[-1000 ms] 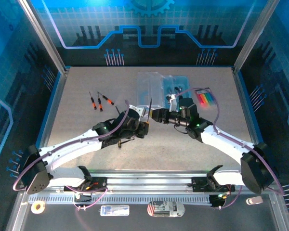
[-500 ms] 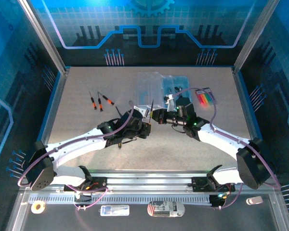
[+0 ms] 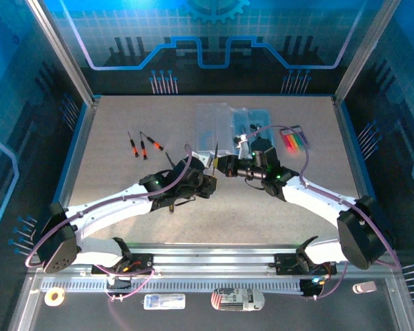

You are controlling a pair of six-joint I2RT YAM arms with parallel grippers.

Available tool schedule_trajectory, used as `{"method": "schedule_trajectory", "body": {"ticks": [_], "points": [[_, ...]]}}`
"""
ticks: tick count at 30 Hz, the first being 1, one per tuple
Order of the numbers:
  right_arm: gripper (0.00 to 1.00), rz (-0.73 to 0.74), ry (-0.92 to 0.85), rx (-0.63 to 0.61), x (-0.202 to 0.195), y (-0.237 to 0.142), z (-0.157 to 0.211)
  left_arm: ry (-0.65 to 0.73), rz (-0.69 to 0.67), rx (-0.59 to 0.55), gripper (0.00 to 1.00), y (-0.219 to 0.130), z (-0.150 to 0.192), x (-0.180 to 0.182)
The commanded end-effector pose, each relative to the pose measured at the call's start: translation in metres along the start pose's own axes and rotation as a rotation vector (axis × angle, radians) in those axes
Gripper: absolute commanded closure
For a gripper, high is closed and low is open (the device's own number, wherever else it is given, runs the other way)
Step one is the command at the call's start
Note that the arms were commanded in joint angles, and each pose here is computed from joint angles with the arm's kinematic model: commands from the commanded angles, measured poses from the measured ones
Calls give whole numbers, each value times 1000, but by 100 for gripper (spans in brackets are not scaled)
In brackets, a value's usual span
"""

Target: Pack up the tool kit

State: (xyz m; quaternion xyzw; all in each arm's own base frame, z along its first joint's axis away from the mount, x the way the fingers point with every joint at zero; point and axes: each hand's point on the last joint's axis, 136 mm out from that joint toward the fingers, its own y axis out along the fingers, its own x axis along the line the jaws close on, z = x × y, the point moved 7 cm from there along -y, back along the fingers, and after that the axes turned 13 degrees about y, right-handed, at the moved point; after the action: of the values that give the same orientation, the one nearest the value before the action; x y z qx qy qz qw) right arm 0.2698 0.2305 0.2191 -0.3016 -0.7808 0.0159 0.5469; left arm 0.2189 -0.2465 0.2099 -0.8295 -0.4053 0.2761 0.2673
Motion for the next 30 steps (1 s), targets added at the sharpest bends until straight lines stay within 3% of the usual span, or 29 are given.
{"method": "schedule_trajectory", "body": {"ticks": [1, 6, 11, 17, 22, 30], "points": [[100, -12, -39, -40, 8, 2, -8, 32, 13, -15, 72, -1, -3, -4], [100, 2, -53, -52, 7, 1, -11, 34, 20, -25, 69, -2, -5, -5], [100, 20, -65, -80, 4, -1, -20, 39, 7, -31, 58, -7, -5, -3], [100, 91, -115, -146, 1, -18, -63, 36, -109, -93, 29, -37, -2, 15], [100, 240, -169, -156, -23, -22, -109, -42, -296, -131, 15, -64, 20, 51], [100, 256, -98, -99, -65, 10, -168, -233, -400, -163, 11, -86, 65, 92]]}}
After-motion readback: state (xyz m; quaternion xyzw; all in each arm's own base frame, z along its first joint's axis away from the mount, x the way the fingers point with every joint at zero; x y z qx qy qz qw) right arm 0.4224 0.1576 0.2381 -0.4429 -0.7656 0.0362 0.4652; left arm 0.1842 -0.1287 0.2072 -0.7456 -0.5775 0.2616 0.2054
